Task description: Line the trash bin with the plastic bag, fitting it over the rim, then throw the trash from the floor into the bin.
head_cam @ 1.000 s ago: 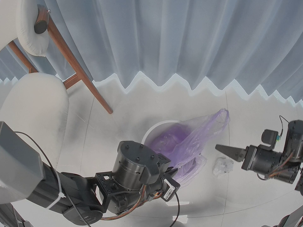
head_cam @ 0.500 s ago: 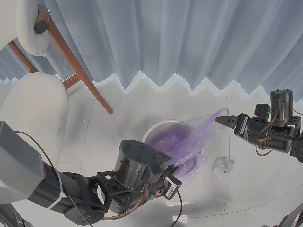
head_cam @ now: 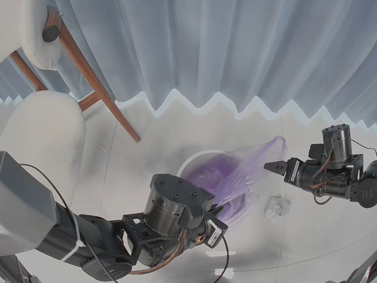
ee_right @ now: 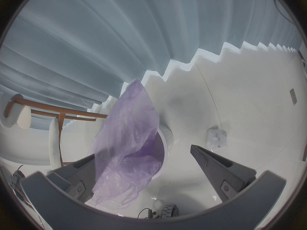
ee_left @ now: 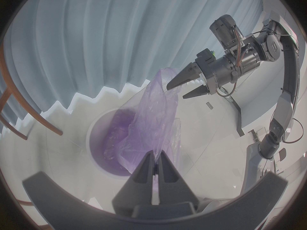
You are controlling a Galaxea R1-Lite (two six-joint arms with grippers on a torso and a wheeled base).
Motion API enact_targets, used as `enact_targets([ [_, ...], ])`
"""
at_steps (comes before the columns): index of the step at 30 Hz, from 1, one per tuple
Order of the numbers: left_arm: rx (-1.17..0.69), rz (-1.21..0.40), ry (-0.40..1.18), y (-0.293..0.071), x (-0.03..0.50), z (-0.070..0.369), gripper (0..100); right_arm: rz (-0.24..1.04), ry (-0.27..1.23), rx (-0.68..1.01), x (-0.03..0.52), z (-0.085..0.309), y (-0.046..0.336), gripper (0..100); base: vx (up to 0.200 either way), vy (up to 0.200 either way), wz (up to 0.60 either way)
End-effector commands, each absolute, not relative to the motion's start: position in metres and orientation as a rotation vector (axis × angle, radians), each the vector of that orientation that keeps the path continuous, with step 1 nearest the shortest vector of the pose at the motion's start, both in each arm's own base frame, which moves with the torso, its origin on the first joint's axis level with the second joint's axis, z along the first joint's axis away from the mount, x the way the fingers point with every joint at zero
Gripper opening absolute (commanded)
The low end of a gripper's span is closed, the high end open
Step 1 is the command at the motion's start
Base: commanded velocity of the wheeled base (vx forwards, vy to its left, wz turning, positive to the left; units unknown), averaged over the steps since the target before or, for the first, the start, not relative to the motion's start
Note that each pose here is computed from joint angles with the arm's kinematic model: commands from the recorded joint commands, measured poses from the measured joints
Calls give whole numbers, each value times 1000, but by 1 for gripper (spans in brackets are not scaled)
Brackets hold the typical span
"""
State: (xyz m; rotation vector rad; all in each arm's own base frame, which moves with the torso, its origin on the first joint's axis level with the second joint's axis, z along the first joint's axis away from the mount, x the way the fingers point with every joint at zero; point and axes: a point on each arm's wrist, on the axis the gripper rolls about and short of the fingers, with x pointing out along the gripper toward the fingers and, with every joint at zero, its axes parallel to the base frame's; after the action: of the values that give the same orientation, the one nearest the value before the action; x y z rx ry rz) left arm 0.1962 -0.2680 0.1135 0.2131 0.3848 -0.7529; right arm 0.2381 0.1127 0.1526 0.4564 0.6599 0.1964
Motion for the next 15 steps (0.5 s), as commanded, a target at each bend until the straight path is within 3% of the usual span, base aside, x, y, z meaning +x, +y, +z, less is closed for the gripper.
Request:
enact_targets([
  [1, 214, -754, 385, -269, 196, 113, 0, 190, 691, 444, 237, 143, 113, 100, 0, 0, 0],
  [15, 212, -754, 384, -270, 197, 112, 0, 174, 688, 432, 263, 139, 125, 100, 0, 0, 0],
])
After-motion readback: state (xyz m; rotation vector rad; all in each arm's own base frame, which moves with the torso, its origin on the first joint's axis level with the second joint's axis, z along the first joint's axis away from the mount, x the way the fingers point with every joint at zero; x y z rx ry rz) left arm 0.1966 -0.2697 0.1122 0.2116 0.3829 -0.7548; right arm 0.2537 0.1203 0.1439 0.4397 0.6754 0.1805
